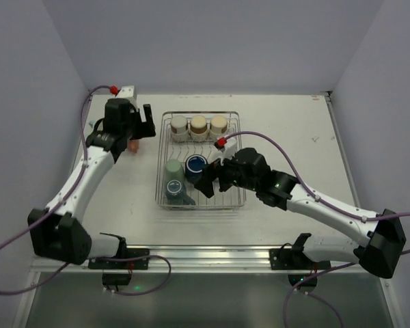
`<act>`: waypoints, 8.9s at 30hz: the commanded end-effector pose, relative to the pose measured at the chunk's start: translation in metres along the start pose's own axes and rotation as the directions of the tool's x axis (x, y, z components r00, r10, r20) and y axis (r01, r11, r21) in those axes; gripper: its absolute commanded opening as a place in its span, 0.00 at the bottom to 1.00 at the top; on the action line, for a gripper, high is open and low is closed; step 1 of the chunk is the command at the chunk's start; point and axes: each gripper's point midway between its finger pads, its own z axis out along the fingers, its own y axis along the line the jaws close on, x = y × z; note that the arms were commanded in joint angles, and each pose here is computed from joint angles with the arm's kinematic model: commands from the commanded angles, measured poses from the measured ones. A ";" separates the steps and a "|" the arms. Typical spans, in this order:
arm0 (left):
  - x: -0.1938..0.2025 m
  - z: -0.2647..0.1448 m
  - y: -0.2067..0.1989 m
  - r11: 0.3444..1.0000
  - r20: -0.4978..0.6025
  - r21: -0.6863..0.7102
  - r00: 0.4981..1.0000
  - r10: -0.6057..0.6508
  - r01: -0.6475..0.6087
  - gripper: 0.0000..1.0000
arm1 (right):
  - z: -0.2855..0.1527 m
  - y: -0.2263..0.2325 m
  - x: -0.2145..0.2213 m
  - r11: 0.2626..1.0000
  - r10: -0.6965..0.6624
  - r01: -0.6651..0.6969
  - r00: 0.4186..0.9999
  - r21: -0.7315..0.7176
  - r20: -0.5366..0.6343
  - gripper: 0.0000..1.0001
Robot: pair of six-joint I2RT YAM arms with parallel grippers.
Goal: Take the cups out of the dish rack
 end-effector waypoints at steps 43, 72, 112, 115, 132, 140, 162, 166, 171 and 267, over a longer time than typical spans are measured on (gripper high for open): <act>0.185 -0.101 -0.094 0.988 -0.067 0.116 0.991 0.112 -0.104 0.99 | -0.043 -0.014 0.009 0.999 0.004 -0.009 0.995 0.046 0.099 0.99; 0.159 -0.111 -0.129 0.968 0.023 0.243 0.998 0.060 -0.064 0.02 | -0.045 -0.001 0.009 0.999 0.051 -0.049 0.993 -0.023 0.103 0.98; 0.030 -0.305 -0.221 0.286 0.283 0.943 0.862 -0.422 -0.169 0.00 | -0.113 0.072 -0.072 0.673 0.639 -0.359 0.722 -0.646 0.265 0.66; 0.023 -0.320 -0.224 0.221 0.276 0.956 0.848 -0.452 -0.193 0.00 | -0.135 0.090 -0.086 0.629 0.622 -0.247 0.728 -0.737 0.287 0.64; 0.006 -0.345 -0.221 0.182 0.297 0.954 0.829 -0.474 -0.237 1.00 | -0.206 0.124 -0.117 0.452 0.636 0.001 0.700 -0.892 0.324 0.00; 0.000 -0.310 -0.195 0.465 0.423 0.853 0.834 -0.355 -0.235 1.00 | -0.176 0.084 -0.121 0.597 0.608 -0.124 0.715 -0.793 0.346 0.00; 0.104 -0.149 -0.086 0.916 0.222 0.148 0.915 0.337 -0.373 1.00 | -0.074 -0.308 -0.098 0.612 0.271 -0.245 0.958 0.752 0.092 0.00; 0.107 -0.146 -0.087 0.914 0.212 0.144 0.914 0.345 -0.378 1.00 | -0.030 -0.351 -0.079 0.613 0.351 -0.228 0.936 0.757 -0.002 0.00; 0.107 -0.143 -0.093 0.912 0.196 0.147 0.915 0.353 -0.383 1.00 | 0.005 -0.377 -0.063 0.622 0.402 -0.214 0.913 0.753 -0.072 0.00; -0.003 -0.222 -0.174 0.630 0.295 0.776 0.882 -0.367 0.002 0.06 | -0.072 0.027 -0.086 0.773 0.420 -0.225 0.882 -0.594 0.214 0.80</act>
